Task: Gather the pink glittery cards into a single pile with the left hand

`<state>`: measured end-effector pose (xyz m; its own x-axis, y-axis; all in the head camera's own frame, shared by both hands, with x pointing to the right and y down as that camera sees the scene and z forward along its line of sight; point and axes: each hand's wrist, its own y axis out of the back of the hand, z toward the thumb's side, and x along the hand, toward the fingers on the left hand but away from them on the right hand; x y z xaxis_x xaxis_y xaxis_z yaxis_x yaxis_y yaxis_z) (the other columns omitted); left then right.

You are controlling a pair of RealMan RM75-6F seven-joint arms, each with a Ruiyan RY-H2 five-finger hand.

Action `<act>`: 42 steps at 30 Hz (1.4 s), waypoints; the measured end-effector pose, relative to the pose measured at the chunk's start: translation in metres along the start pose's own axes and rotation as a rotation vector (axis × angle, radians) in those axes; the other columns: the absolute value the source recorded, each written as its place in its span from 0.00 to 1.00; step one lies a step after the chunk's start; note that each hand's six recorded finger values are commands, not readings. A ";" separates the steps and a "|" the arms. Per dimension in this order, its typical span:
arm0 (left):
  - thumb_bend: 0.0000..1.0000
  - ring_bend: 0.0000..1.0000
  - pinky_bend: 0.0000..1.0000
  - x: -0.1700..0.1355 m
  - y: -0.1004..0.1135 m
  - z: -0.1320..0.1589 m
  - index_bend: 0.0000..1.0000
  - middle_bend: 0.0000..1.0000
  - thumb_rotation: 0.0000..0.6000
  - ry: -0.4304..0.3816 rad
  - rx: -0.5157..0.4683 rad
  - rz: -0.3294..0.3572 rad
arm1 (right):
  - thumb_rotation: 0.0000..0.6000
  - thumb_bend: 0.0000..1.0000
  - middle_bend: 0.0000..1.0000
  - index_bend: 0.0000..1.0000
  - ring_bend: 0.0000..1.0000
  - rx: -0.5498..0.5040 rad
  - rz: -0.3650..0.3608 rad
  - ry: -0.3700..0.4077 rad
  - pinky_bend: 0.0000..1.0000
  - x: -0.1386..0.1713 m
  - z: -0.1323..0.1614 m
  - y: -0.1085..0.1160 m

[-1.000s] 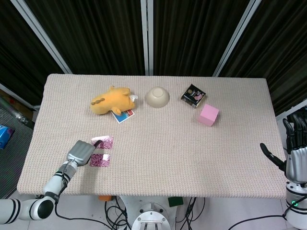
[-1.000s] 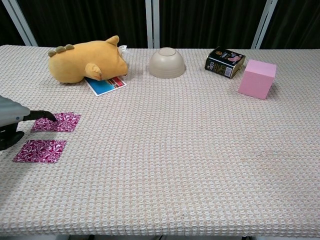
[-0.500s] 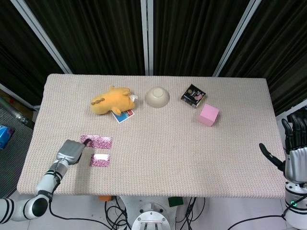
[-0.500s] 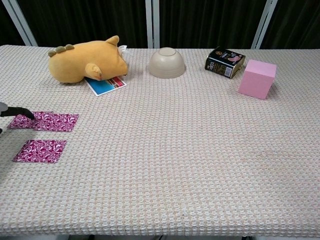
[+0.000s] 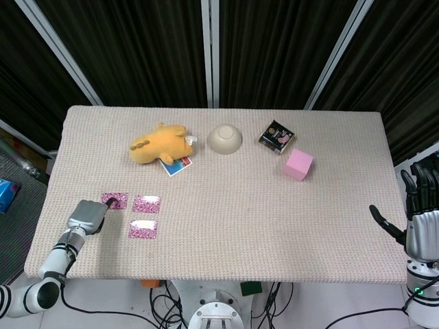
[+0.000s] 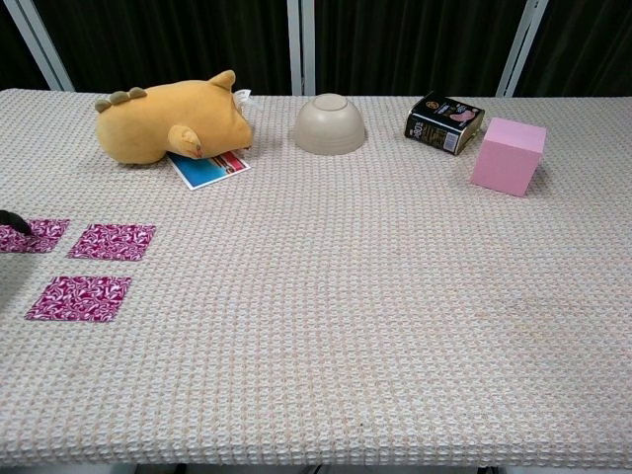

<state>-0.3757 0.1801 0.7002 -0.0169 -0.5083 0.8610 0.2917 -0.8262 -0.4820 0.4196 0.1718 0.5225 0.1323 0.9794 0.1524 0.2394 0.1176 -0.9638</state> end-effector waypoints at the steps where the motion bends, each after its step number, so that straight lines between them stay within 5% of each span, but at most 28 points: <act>1: 0.67 0.90 0.94 0.000 0.000 -0.001 0.11 0.99 1.00 0.002 -0.002 -0.001 | 1.00 0.43 0.00 0.00 0.00 0.000 0.001 0.001 0.00 0.000 0.000 0.000; 7: 0.64 0.90 0.94 -0.003 0.003 -0.001 0.11 0.99 1.00 -0.008 -0.014 0.019 | 1.00 0.43 0.00 0.00 0.00 0.000 -0.004 0.003 0.00 0.000 0.001 0.000; 12: 0.42 0.85 0.93 -0.008 0.019 0.008 0.19 0.92 1.00 -0.056 -0.037 0.102 | 1.00 0.43 0.00 0.00 0.00 0.001 -0.005 0.001 0.00 0.000 0.001 0.001; 15: 0.34 0.66 0.84 -0.013 0.034 0.016 0.24 0.66 1.00 -0.101 -0.038 0.201 | 1.00 0.43 0.00 0.00 0.00 0.000 -0.003 0.000 0.00 0.000 0.001 0.000; 17: 0.26 0.27 0.52 -0.017 0.044 0.025 0.20 0.26 1.00 -0.149 -0.031 0.274 | 1.00 0.43 0.00 0.00 0.00 0.000 0.000 -0.001 0.00 0.000 0.000 0.000; 20: 0.16 0.00 0.19 -0.020 0.053 0.038 0.13 0.00 0.99 -0.226 -0.015 0.363 | 1.00 0.43 0.00 0.00 0.00 -0.001 0.001 -0.001 0.00 0.000 0.000 -0.001; 25: 0.15 0.00 0.17 -0.007 0.053 0.056 0.12 0.00 0.96 -0.282 -0.043 0.421 | 1.00 0.43 0.00 0.00 0.00 0.002 0.003 -0.006 0.00 0.000 -0.002 0.000; 32: 0.15 0.00 0.17 0.010 0.047 0.065 0.13 0.00 0.95 -0.251 0.008 0.367 | 1.00 0.43 0.00 0.00 0.00 0.004 0.001 -0.014 0.00 -0.001 -0.005 0.001; 42: 0.18 0.00 0.17 0.026 0.049 0.088 0.18 0.00 0.91 -0.254 -0.047 0.300 | 1.00 0.43 0.00 0.00 0.00 -0.001 0.017 -0.011 0.00 -0.004 -0.005 -0.005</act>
<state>-0.2777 0.1474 0.7133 0.3010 -0.6578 0.6905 0.2032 -0.6632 -0.7203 0.4228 0.1668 0.5275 0.1254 0.9831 0.1333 0.2380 0.1006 -0.9660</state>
